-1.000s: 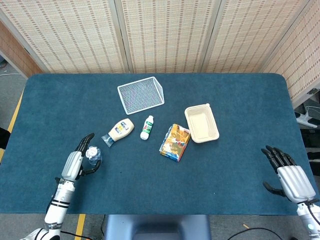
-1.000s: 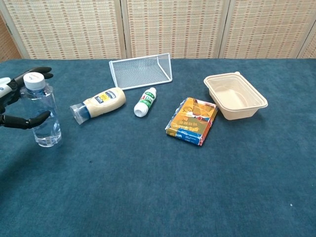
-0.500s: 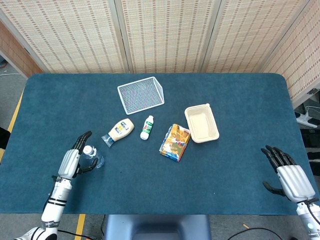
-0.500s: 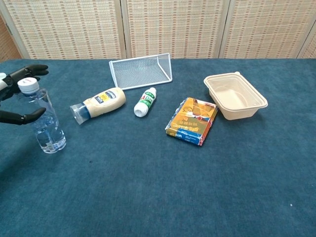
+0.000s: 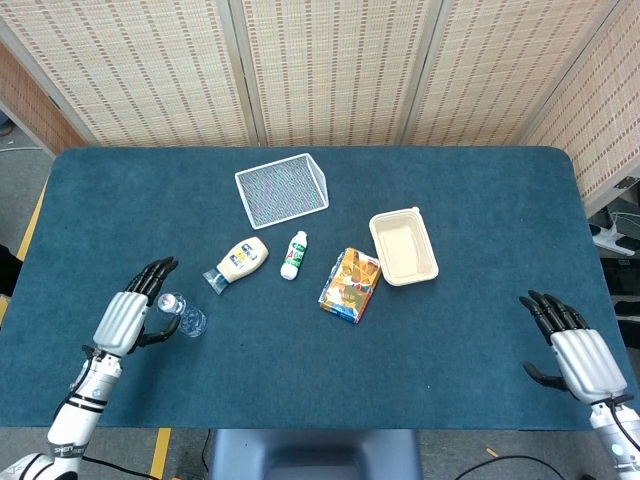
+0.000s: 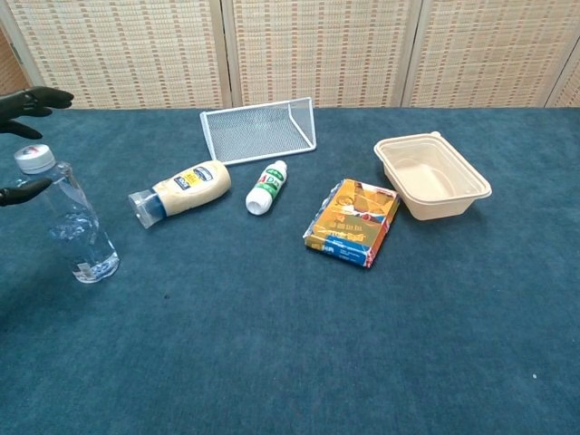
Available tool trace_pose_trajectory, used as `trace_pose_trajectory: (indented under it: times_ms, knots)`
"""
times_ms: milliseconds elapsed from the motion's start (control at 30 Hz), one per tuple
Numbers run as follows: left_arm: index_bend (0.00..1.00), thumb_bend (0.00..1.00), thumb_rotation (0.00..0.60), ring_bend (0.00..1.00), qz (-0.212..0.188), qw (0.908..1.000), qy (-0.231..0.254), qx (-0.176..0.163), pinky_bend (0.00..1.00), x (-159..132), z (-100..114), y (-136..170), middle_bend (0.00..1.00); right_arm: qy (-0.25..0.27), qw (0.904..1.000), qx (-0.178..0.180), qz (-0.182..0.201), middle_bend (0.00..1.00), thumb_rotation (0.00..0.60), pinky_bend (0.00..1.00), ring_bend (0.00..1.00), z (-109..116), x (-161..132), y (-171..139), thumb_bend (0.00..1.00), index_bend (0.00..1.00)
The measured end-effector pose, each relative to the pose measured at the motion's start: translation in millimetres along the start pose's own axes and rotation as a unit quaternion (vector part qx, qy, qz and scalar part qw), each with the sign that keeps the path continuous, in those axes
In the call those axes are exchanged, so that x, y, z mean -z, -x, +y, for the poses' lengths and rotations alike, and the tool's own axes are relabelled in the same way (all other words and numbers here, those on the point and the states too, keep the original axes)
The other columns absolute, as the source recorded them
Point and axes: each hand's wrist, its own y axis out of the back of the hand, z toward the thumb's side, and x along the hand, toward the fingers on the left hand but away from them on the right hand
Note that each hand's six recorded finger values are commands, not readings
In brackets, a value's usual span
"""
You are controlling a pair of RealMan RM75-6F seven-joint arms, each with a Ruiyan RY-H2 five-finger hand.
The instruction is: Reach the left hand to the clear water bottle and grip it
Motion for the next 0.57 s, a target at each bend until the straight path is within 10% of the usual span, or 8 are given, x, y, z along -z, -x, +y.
trace_pose_trajectory:
  times_ms: [567]
  knots:
    - [0.00, 0.37, 0.600, 0.00, 0.037, 0.9893, -0.141, 0.001, 0.14, 32, 39, 40, 0.00, -0.003, 1.0000, 0.001, -0.003, 0.01, 0.600, 0.12, 0.00, 0, 1, -1, 0.17, 0.00]
